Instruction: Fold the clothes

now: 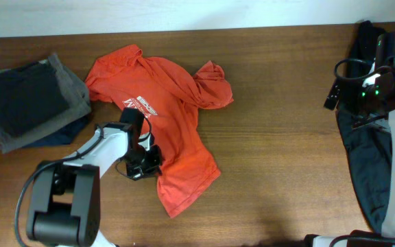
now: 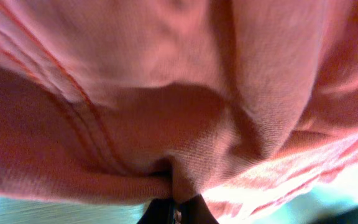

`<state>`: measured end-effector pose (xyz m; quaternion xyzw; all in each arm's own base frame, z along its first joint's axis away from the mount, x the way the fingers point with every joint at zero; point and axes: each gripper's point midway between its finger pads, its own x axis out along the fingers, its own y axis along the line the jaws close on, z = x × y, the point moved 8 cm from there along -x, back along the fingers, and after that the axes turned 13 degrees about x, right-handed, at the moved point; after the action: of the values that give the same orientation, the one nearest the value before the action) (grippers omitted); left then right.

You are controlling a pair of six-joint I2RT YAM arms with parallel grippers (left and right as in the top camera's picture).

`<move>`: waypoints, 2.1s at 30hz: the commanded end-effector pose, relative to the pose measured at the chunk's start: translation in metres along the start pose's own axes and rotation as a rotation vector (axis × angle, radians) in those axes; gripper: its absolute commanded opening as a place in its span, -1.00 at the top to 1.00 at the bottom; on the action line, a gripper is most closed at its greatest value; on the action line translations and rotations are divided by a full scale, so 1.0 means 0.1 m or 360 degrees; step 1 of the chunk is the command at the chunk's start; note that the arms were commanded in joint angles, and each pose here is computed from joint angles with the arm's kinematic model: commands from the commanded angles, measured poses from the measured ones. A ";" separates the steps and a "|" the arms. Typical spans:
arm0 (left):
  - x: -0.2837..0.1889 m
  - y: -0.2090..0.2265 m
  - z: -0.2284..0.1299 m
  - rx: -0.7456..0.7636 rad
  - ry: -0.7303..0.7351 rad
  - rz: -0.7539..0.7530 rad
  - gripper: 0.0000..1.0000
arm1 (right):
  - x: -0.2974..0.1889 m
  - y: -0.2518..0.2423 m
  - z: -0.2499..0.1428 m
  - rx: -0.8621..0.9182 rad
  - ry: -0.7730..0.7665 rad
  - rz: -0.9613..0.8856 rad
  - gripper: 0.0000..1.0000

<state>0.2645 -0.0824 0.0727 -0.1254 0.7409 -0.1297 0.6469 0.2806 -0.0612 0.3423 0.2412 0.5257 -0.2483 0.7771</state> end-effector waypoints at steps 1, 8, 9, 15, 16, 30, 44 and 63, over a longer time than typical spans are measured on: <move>-0.51 -0.02 0.02 0.0081 -0.0254 0.0192 0.99 | -0.03 -0.03 0.01 0.0005 -0.0014 -0.0024 -0.98; -1.76 -0.18 -0.18 0.0163 -0.0787 0.0269 0.99 | 0.01 0.10 -0.09 -0.0149 0.0110 0.0159 -0.98; -1.95 -0.21 -0.23 0.0165 -0.0883 0.0266 0.99 | 0.02 0.13 -0.10 -0.0181 0.0124 0.0184 -0.98; -2.84 -0.29 -0.55 0.0157 -0.1404 0.0351 0.99 | 0.10 0.47 -0.32 -0.0461 0.0203 0.0270 -0.98; -2.93 -0.30 -0.59 0.0153 -0.1459 0.0359 0.99 | 0.12 0.56 -0.38 -0.0514 0.0219 0.0295 -0.98; -3.78 -0.46 -0.93 0.0142 -0.1931 0.0481 0.99 | 1.05 1.74 -1.53 -0.1139 0.0327 0.0648 -0.98; -3.79 -0.44 -0.91 0.0116 -0.1936 0.0519 0.99 | 1.48 2.22 -2.77 -0.1554 0.0655 0.0933 -0.98; -3.80 -0.43 -0.91 0.0104 -0.1950 0.0540 0.99 | 1.62 2.29 -3.35 -0.1724 0.0760 0.0902 0.92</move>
<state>0.2281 0.0111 0.4411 -0.0479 0.2617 0.0351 0.9633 0.2473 0.3037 0.1070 -0.0140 0.6448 0.3293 0.6897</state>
